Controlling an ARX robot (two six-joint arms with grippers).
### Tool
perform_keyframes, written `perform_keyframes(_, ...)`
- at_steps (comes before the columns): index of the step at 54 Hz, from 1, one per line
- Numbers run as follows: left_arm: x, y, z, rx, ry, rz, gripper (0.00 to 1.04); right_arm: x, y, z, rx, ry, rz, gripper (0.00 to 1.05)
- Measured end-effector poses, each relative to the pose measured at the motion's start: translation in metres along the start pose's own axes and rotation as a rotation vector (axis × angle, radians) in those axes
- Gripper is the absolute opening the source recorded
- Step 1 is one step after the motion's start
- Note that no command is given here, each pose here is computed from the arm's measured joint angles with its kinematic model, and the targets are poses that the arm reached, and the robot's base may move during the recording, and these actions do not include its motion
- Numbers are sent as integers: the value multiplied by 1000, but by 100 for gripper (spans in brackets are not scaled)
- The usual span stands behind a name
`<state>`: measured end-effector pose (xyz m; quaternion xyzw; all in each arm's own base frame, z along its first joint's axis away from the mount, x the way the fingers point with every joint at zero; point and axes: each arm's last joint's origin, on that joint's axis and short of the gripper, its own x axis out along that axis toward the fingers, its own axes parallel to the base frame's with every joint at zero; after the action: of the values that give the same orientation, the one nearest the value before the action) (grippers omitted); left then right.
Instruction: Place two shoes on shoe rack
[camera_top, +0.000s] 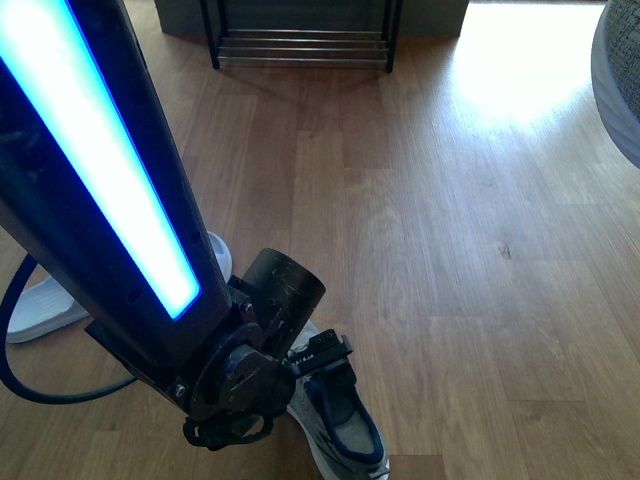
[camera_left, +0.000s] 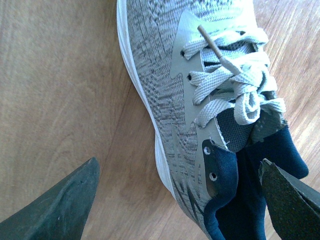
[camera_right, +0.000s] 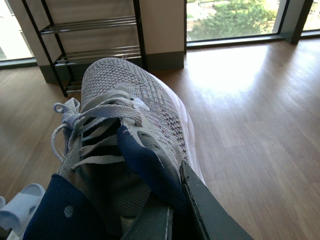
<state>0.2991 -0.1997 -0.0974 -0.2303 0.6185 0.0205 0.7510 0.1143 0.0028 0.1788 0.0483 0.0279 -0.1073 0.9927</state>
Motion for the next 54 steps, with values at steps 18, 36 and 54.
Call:
perform_keyframes(18,23,3,0,-85,70,-23,95,0,0,0,0,0,0,1)
perform_keyframes(36,35,11,-3,-63,99,39,95,0,0,0,0,0,0,1)
perform_keyframes(54,35,10,-2,-28,108,76,27,0,0,0,0,0,0,1)
